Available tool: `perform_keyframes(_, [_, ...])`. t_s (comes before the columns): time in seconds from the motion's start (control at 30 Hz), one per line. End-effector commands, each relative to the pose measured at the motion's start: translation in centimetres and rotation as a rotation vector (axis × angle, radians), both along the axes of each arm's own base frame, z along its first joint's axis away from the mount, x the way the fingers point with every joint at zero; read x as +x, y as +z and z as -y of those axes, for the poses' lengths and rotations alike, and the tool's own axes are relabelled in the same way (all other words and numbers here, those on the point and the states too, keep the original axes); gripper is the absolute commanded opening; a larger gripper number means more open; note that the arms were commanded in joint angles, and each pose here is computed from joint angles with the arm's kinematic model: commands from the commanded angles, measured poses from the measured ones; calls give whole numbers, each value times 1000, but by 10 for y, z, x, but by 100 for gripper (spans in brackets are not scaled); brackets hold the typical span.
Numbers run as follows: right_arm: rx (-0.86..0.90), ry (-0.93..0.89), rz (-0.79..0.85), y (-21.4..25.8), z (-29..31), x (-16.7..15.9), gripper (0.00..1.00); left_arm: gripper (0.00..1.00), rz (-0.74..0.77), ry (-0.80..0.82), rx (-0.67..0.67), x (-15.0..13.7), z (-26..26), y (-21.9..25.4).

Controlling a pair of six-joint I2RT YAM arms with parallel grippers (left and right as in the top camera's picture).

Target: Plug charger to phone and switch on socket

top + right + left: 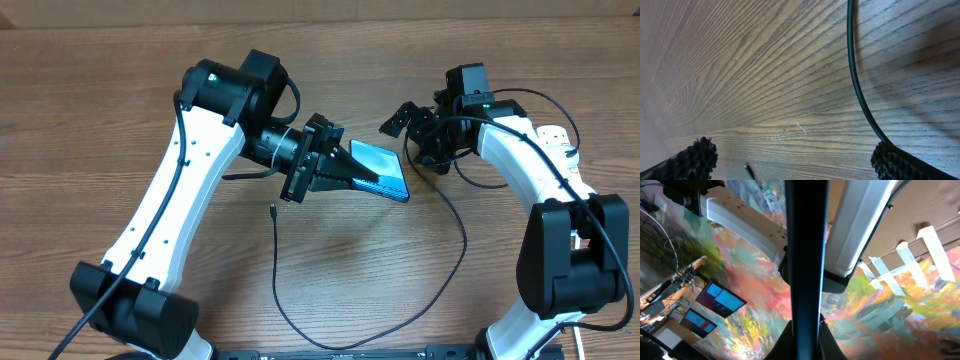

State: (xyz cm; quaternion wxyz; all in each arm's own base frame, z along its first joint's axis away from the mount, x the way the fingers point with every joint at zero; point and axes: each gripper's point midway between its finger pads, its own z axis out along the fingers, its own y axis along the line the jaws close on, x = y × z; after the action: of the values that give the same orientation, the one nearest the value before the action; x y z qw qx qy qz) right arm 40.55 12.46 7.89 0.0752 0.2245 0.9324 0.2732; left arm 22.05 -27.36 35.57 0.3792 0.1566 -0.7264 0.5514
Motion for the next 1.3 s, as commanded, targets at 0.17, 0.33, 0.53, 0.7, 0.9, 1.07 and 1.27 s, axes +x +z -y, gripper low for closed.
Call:
perform_keyframes(0.17, [-11, 1, 3, -2, 2, 1, 100, 4, 83, 8, -54, -21, -10, 34])
perform_keyframes(0.33, [-11, 1, 3, -2, 2, 1, 100, 4, 83, 7, -53, -22, -10, 34])
perform_keyframes(0.53, [-12, 1, 3, -2, 2, 1, 100, 4, 17, 14, -71, -21, -11, 41])
perform_keyframes(0.7, [-11, 1, 3, -2, 2, 1, 100, 4, 6, 53, -76, -11, -18, 42])
perform_keyframes(0.9, [-11, 0, 3, -2, 2, 1, 100, 4, 101, 74, 212, -4, -28, -8])
perform_keyframes(1.07, [-11, 1, 3, -2, 2, 1, 100, 4, 335, 76, 796, 17, -81, -93])
perform_keyframes(1.27, [-11, 1, 3, -2, 2, 1, 100, 4, 598, 41, 1060, 50, -122, -117])
